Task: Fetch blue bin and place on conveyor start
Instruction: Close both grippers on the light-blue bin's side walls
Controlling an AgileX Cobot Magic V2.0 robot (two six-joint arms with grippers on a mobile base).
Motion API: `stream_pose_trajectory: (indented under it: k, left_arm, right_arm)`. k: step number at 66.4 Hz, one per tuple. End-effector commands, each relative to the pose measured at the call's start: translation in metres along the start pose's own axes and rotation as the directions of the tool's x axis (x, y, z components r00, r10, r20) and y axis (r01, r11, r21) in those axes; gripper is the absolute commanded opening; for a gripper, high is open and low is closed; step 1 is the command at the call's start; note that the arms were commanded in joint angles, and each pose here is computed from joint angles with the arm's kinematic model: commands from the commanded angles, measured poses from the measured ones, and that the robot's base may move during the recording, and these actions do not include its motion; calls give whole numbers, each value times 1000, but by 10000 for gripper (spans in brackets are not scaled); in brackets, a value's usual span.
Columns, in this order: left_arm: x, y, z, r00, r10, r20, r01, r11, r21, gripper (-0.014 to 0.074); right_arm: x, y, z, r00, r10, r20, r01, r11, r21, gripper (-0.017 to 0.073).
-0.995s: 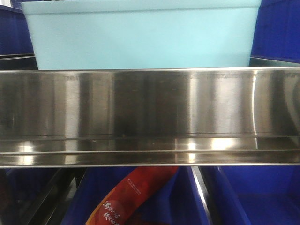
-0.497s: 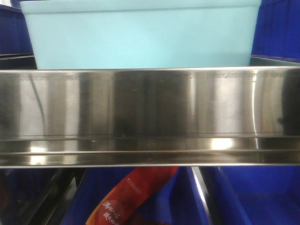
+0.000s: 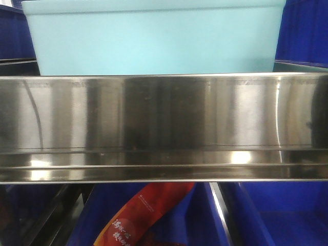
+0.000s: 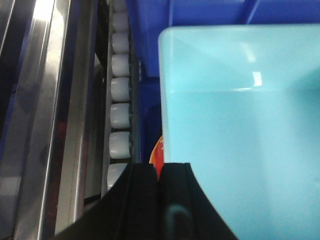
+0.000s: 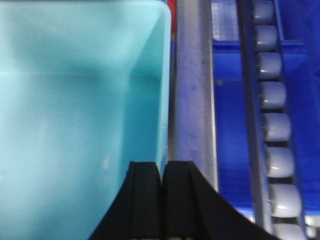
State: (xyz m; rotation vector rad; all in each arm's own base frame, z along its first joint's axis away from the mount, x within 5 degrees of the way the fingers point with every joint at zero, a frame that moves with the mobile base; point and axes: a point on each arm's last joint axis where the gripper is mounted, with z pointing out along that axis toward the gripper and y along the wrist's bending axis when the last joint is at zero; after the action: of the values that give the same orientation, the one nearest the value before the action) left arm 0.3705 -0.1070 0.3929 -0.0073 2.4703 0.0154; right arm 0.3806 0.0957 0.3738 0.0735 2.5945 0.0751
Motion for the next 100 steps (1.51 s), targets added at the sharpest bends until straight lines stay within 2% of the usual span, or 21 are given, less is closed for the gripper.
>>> stream_pose_trajectory:
  k: [1,7,8,11,17,20,23,41,68,90,97,100]
  left_arm:
    - [-1,-1,-4,1000,-8,10,8,1000,3,-107]
    - [0,-2,-2,1000,-10,-2,10,1000,-1,-42]
    - [0,-2,-1,1000,-10,-6,10,1000,-3,-8]
    - [1,-2,2,1000,-14,-21,14,1000,-9,87]
    - [1,-2,3,999,-27,-23,27,1000,-9,243]
    - [1,-2,3,999,-39,-23,39,999,-10,286]
    - [1,-2,3,998,-54,-22,54,998,-11,307]
    - [3,-5,20,997,-47,-58,46,999,-26,273]
    - [13,-10,53,985,-42,-170,33,998,-55,273]
    - [15,-12,54,980,-51,-191,43,998,-42,272]
    - [15,-14,54,979,-59,-196,56,998,-21,223]
    - [15,-15,54,979,-61,-197,60,998,-15,170]
  right_arm:
    - [-1,-1,-4,1000,-16,11,15,998,57,-151]
    - [-1,1,-2,1000,-18,6,17,999,51,-139]
    - [0,2,-2,1000,-19,5,19,999,50,-126]
    - [0,3,-2,1000,-21,5,21,999,49,-59]
    - [0,3,-2,1000,-21,5,20,999,48,139]
    - [0,3,-2,1000,-21,5,20,999,48,222]
    - [0,3,-2,1000,-21,5,20,999,48,257]
    - [0,5,10,1000,-17,-20,18,998,53,193]
    - [2,9,38,996,-5,-85,10,999,52,192]
    - [2,9,38,996,4,-84,0,999,53,192]
    - [2,9,38,996,6,-84,-2,999,54,181]
    - [2,9,38,996,6,-84,-2,999,54,152]
